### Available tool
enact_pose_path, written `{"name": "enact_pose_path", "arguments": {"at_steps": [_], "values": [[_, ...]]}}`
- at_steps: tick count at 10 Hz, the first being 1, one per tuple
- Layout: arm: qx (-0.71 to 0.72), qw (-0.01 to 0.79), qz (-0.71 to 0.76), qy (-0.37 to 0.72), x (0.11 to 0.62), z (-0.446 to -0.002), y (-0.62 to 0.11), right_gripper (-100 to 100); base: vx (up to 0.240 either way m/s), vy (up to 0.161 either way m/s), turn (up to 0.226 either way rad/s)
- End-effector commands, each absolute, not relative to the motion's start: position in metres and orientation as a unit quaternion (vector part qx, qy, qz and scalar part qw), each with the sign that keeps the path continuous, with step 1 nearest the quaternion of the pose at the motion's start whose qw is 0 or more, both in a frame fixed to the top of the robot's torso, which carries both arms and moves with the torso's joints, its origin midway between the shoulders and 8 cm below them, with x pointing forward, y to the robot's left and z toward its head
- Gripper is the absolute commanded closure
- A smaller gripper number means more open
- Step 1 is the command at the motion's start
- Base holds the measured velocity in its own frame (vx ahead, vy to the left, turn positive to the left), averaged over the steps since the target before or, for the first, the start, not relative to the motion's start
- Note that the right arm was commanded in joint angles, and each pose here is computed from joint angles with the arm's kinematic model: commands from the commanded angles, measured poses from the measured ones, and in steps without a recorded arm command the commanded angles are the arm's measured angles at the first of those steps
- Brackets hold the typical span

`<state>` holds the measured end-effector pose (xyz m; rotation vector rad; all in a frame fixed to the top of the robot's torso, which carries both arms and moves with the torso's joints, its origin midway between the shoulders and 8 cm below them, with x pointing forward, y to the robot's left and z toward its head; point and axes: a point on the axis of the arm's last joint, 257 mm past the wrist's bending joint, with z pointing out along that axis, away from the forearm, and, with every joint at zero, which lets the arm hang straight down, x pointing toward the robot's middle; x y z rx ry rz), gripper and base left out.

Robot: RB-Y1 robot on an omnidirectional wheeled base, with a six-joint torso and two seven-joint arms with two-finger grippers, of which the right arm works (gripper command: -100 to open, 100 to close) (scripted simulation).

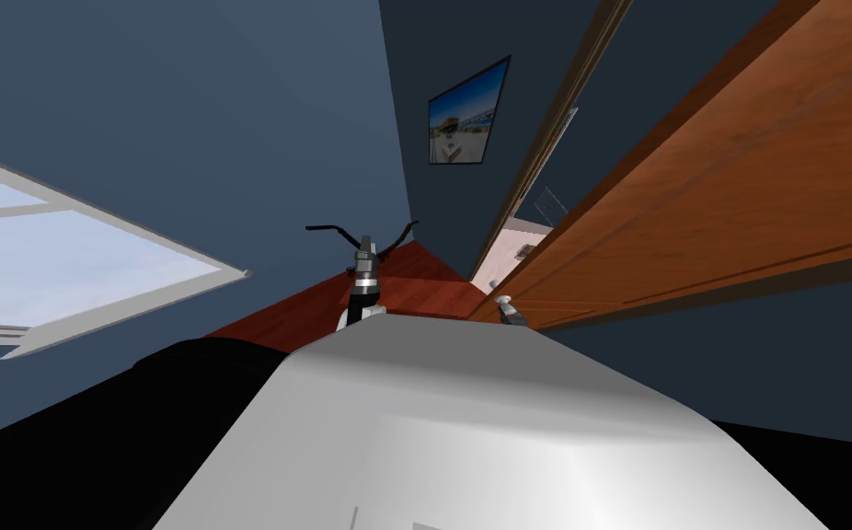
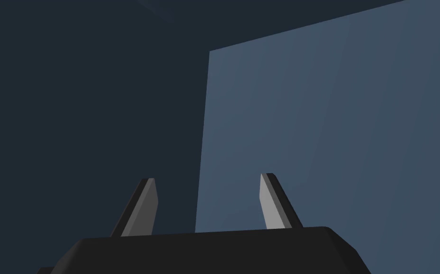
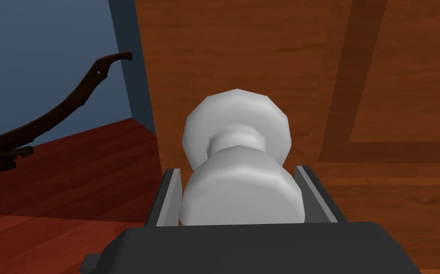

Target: Pull the door open

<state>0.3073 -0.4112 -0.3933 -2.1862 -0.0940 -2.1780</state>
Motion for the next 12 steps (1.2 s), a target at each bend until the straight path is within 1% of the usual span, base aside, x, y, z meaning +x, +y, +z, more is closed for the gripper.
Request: {"name": "enact_pose_path", "arguments": {"at_steps": [1,4,5,6,7,12], "values": [[-0.707,0.032,-0.705,-0.032,0.3036,-0.3932,-0.4102,100,-0.193,-0.09,0.132],[-0.706,0.037,-0.706,-0.037,0.2986,-0.3923,-0.4111,100,-0.208,-0.084,0.147],[-0.706,0.039,-0.706,-0.039,0.2968,-0.392,-0.4115,100,-0.198,-0.048,0.128],[-0.707,0.039,-0.705,-0.038,0.2983,-0.3932,-0.4094,100,-0.086,-0.015,0.024],[-0.708,0.041,-0.704,-0.04,0.2967,-0.3939,-0.4093,100,-0.112,-0.047,0.148],[-0.707,0.045,-0.705,-0.045,0.2945,-0.393,-0.4104,100,-0.199,-0.065,0.147]]}}
